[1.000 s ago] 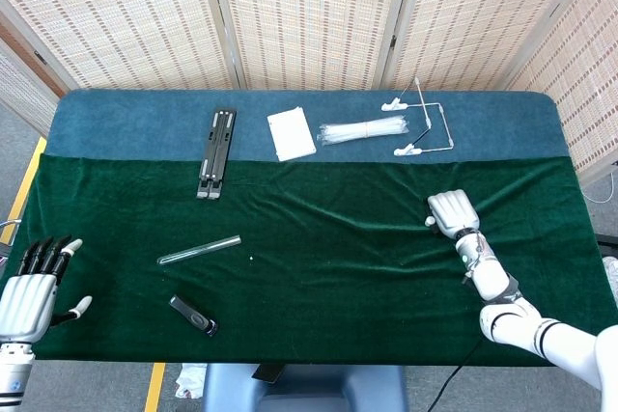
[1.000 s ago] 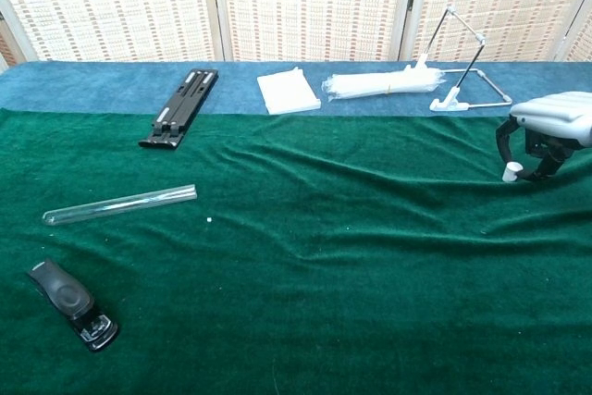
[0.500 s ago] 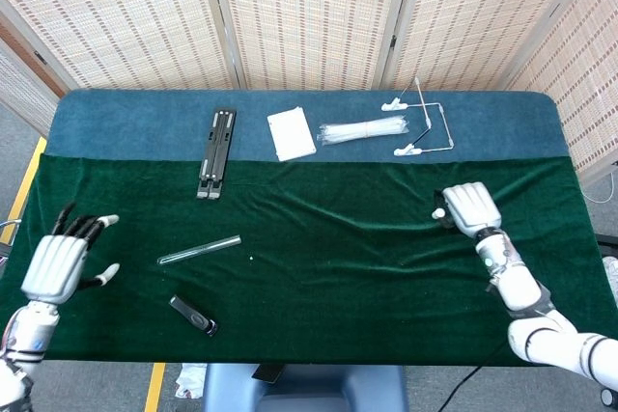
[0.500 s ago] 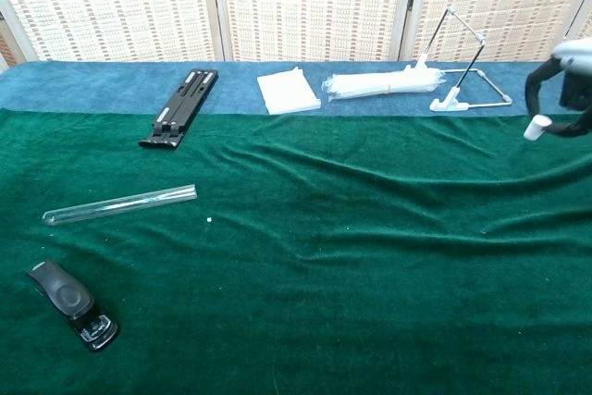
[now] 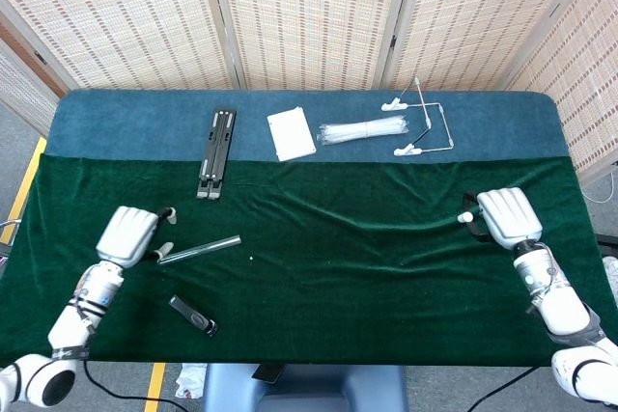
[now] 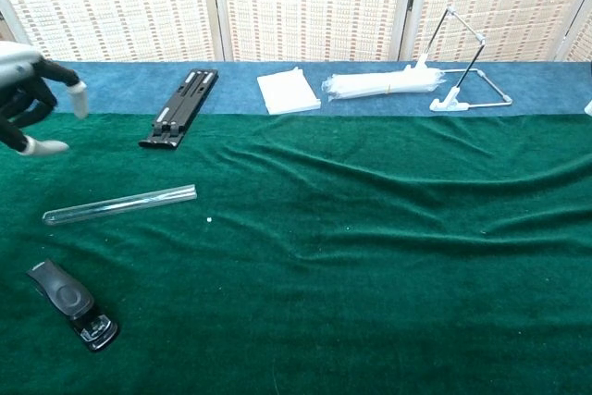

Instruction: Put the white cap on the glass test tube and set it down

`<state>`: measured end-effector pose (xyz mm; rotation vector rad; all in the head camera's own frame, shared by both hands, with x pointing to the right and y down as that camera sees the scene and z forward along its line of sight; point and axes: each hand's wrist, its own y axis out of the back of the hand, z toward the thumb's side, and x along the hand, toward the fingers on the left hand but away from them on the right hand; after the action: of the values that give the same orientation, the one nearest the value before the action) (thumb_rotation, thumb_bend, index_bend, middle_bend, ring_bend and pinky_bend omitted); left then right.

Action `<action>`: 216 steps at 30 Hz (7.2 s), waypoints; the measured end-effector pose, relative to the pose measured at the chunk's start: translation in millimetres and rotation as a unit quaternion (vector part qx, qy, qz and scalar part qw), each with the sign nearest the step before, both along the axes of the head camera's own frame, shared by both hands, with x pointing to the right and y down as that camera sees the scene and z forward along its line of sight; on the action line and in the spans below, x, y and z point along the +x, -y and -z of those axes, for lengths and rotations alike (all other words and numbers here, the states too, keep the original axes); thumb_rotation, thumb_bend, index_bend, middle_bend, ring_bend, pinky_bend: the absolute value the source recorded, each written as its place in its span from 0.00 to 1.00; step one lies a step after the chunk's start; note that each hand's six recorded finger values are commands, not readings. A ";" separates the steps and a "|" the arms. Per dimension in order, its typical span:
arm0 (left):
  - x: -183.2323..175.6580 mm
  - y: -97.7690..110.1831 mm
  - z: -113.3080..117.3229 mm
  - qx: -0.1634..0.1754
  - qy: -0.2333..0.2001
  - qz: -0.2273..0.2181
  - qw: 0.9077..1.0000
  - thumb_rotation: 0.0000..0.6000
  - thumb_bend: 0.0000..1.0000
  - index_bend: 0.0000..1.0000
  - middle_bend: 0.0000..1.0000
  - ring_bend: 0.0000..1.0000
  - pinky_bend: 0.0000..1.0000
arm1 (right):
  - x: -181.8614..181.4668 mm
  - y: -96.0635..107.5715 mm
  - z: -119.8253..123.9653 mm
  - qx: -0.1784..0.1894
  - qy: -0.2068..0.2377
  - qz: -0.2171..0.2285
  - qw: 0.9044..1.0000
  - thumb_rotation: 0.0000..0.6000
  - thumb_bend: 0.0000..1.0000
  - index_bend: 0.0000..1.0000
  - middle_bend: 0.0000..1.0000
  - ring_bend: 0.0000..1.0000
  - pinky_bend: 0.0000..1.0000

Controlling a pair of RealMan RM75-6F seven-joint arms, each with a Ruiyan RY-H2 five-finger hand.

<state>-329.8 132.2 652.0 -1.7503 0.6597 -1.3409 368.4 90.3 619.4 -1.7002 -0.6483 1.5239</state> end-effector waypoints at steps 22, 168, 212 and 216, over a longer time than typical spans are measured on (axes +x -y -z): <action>57.4 -25.5 -74.8 -0.080 0.068 0.008 0.994 1.00 0.28 0.46 0.94 0.88 0.89 | 12.6 -4.4 -12.2 -0.012 0.004 -0.013 1.000 1.00 0.75 0.76 1.00 1.00 1.00; 179.4 -37.2 -1.3 -0.127 -0.320 0.043 0.938 1.00 0.57 0.69 0.98 0.91 0.92 | -252.4 -24.3 69.4 -0.015 0.255 0.224 0.941 1.00 0.75 0.81 1.00 1.00 1.00; 159.2 -32.2 -18.1 -0.080 -0.249 0.032 0.965 1.00 0.57 0.70 0.98 0.91 0.92 | -245.8 -19.9 55.6 -0.030 0.238 0.205 0.949 1.00 0.45 0.00 1.00 1.00 1.00; 140.9 -24.5 -24.3 -0.053 -0.206 0.026 0.977 1.00 0.57 0.70 0.98 0.91 0.92 | -223.4 -10.3 61.8 -0.013 0.225 0.184 0.957 1.00 0.44 0.00 1.00 1.00 1.00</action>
<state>-188.9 156.7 676.3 -2.1374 0.8784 -1.0669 145.0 100.7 557.5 -2.0730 -0.4964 0.8954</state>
